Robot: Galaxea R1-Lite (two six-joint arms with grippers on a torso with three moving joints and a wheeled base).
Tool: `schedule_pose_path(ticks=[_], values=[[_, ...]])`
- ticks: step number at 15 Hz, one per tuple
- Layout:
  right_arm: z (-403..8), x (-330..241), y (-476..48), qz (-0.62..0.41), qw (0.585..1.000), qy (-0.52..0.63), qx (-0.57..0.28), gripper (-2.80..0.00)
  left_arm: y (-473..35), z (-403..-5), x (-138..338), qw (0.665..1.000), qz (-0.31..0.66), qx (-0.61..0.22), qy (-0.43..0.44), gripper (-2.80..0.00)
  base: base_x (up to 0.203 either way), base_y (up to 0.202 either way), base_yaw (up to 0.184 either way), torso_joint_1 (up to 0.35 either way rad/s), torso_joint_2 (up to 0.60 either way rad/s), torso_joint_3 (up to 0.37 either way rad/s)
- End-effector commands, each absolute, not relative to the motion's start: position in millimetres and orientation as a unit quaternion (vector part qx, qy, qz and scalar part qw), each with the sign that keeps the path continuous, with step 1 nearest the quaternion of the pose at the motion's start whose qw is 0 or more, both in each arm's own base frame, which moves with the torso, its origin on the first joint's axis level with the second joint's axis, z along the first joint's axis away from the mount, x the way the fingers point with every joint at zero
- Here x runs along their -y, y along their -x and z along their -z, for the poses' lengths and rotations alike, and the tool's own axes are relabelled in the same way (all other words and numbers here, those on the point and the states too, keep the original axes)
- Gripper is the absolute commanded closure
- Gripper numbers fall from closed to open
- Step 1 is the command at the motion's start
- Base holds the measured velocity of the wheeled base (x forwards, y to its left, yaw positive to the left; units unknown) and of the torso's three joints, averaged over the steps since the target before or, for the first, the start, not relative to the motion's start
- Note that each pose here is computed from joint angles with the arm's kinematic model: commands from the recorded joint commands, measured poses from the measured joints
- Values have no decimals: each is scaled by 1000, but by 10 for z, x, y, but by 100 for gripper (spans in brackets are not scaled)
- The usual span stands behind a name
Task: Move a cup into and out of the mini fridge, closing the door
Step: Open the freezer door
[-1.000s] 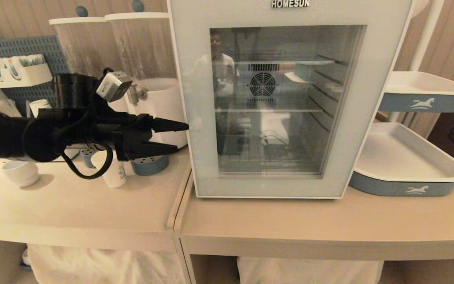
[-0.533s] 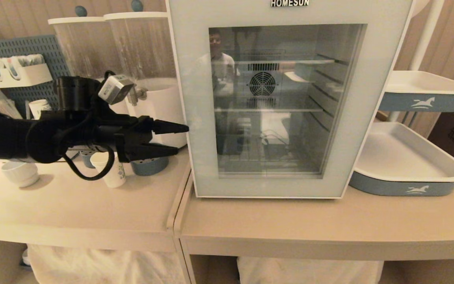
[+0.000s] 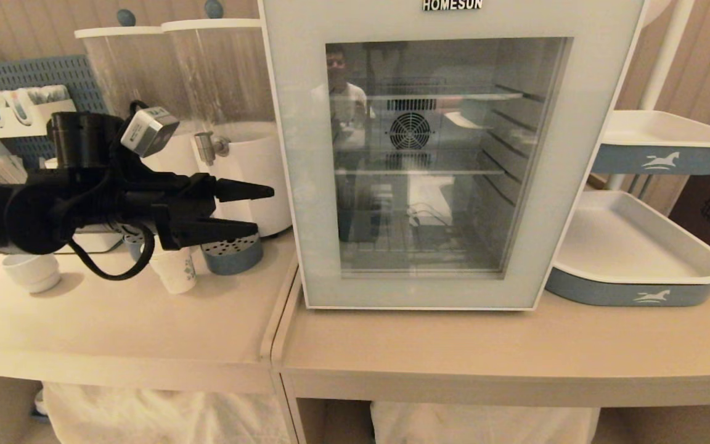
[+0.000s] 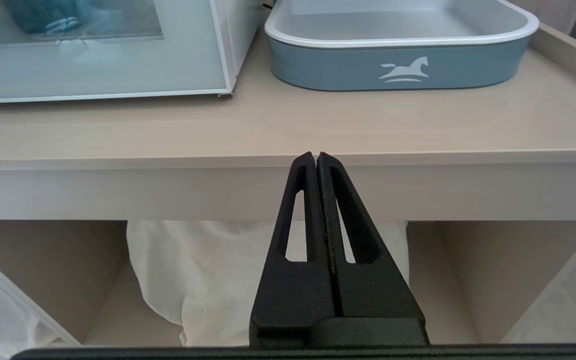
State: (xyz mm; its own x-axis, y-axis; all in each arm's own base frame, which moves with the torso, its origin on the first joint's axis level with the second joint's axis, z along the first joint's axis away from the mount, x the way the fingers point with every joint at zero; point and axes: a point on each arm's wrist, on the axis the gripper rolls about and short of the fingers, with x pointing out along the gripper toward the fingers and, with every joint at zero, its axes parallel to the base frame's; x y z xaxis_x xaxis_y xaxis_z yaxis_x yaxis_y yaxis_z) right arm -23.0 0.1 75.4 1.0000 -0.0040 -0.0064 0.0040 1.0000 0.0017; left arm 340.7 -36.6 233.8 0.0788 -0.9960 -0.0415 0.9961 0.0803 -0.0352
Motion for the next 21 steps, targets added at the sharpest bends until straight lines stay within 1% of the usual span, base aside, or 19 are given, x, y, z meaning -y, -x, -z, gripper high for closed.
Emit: schedule_pose_path(ticks=[1, 4, 6, 11, 16, 21], values=[[-754, -1, 230, 2, 1000, -1, -3, 0, -3529, -2319, 364, 733, 680, -25, -2, -280, 0, 0, 0, 0, 0, 0], [-754, -1, 230, 2, 1000, -1, -3, 0, -3640, -2297, 404, 730, 683, -25, -2, -280, 0, 0, 0, 0, 0, 0], [-754, -1, 230, 2, 1000, -1, -3, 0, -3703, -2214, 498, 721, 692, -32, 4, -280, 0, 0, 0, 0, 0, 0], [-754, -1, 230, 3, 1000, -1, -3, 0, -3745, -2173, 669, 706, 708, -36, 6, -280, 0, 0, 0, 0, 0, 0], [-754, -1, 230, 2, 1000, -1, -3, 0, -3826, -2130, 752, 698, 715, -37, 8, -280, 0, 0, 0, 0, 0, 0], [-754, -1, 230, 2, 1000, -1, -3, 0, -3743, -2208, 814, 664, 746, -35, 22, -280, 0, 0, 0, 0, 0, 0]])
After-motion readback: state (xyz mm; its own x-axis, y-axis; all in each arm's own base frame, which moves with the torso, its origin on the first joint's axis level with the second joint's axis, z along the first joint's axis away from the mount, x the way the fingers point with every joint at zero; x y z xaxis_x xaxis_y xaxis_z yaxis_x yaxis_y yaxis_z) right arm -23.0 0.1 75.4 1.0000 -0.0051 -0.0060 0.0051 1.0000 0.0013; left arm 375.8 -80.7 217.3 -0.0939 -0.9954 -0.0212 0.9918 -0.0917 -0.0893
